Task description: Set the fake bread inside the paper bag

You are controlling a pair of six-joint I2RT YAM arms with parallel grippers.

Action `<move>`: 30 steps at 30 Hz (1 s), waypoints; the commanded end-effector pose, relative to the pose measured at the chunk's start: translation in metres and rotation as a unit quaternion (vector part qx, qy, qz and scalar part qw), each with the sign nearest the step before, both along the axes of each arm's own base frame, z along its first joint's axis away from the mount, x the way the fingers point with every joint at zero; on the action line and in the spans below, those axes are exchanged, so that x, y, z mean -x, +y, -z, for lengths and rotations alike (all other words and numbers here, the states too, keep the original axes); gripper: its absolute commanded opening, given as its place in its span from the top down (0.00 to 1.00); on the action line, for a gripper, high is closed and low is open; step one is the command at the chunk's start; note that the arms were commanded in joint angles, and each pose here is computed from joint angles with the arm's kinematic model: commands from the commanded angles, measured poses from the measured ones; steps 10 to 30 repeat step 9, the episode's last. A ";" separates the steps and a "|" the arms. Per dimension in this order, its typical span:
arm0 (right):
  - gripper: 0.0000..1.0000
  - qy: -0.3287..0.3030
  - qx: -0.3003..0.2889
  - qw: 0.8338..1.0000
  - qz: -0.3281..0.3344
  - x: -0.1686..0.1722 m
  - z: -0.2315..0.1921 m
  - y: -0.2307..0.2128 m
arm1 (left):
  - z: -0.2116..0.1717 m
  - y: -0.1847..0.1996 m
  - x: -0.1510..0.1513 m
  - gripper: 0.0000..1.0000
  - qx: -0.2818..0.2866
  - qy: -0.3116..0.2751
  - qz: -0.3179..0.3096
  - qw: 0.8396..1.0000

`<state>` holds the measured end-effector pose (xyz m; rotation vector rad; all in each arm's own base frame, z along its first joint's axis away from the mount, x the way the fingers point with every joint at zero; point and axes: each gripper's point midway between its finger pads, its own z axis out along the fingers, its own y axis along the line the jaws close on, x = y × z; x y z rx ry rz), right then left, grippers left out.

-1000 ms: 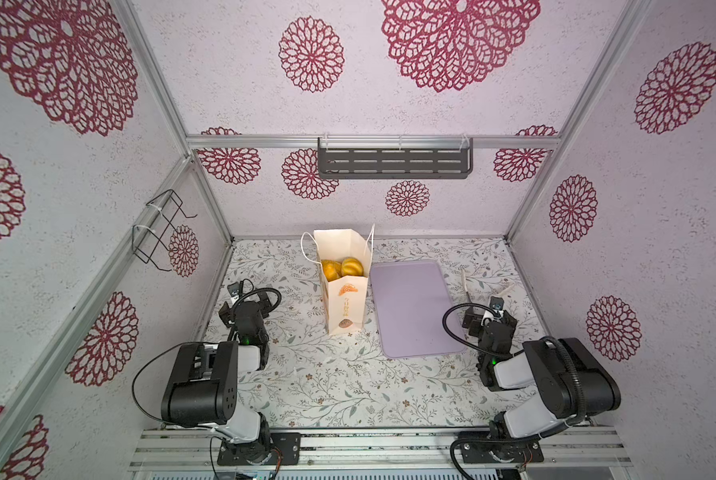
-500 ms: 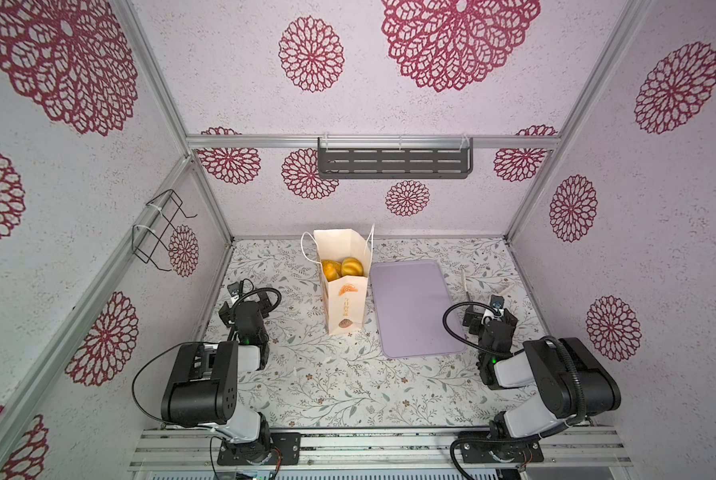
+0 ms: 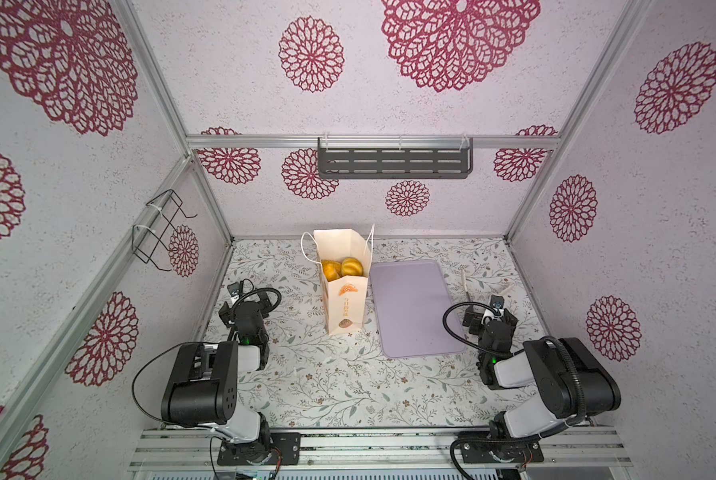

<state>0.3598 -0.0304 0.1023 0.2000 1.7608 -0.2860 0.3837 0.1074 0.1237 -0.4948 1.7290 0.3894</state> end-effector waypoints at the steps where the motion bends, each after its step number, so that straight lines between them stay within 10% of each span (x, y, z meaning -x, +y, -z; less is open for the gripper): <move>1: 0.01 -0.031 -0.003 1.000 0.002 -0.005 -0.017 -0.001 | -0.003 -0.001 -0.002 0.03 -0.007 -0.006 0.003 1.000; 30: 0.01 -0.032 -0.003 0.999 0.002 -0.005 -0.018 -0.001 | -0.002 -0.003 -0.005 0.03 -0.006 -0.002 0.012 1.000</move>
